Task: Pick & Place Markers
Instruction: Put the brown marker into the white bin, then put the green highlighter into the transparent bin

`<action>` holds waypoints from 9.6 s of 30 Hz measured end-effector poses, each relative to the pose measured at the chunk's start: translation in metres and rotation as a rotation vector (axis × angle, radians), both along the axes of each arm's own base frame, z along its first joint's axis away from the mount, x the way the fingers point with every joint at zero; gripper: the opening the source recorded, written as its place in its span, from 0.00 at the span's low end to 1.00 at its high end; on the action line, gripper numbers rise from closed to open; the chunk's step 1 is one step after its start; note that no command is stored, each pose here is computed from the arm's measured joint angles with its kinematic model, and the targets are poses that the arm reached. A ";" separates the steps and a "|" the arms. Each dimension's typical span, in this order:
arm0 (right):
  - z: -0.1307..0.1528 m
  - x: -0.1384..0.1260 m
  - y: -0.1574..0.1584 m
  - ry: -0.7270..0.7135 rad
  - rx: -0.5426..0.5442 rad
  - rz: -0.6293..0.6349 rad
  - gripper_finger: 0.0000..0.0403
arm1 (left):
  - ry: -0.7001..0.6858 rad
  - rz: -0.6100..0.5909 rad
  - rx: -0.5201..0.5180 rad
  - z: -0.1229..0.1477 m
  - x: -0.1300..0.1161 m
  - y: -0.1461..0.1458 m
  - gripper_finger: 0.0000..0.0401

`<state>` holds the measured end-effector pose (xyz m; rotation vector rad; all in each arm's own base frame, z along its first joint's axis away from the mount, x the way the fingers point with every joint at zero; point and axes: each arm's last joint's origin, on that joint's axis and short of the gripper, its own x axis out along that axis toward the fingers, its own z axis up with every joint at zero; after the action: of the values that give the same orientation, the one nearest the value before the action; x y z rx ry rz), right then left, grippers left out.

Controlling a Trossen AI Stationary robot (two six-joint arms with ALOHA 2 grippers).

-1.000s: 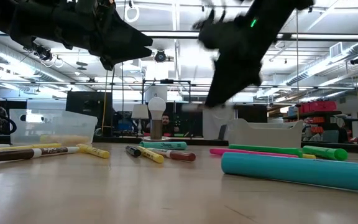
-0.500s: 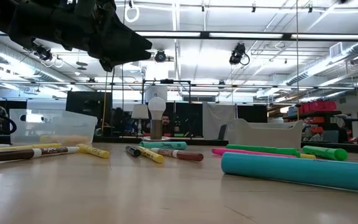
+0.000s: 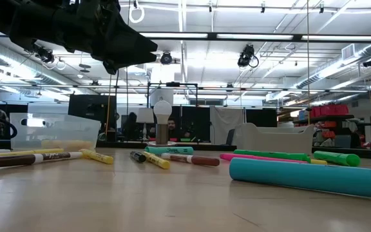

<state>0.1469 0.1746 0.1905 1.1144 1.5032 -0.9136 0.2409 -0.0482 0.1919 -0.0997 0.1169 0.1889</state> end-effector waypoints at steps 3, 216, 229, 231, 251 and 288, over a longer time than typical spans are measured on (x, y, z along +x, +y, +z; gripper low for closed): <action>-0.023 -0.001 -0.011 -0.027 0.026 -0.028 0.09 | 0.001 0.000 0.000 0.000 0.000 0.000 0.45; 0.041 0.089 -0.081 -1.515 -0.918 0.788 0.44 | 0.427 0.188 0.104 0.018 0.089 0.017 0.20; 0.038 0.090 -0.081 -1.496 -0.927 0.786 0.42 | 0.954 0.892 -0.160 0.052 -0.046 0.105 0.19; 0.038 0.090 -0.081 -1.495 -0.927 0.786 0.42 | 1.000 0.950 -0.246 0.054 -0.060 0.120 0.21; 0.035 0.090 -0.081 -1.468 -0.899 0.782 0.42 | 1.136 1.072 -0.712 0.041 -0.116 0.199 0.21; 0.031 0.090 -0.081 -1.442 -0.862 0.767 0.42 | 1.468 0.966 -0.757 -0.032 -0.088 0.231 0.26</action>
<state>0.2365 0.0938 0.2216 0.2406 0.1471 -0.0107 0.1524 0.1826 0.1598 -0.7679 1.6248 1.1612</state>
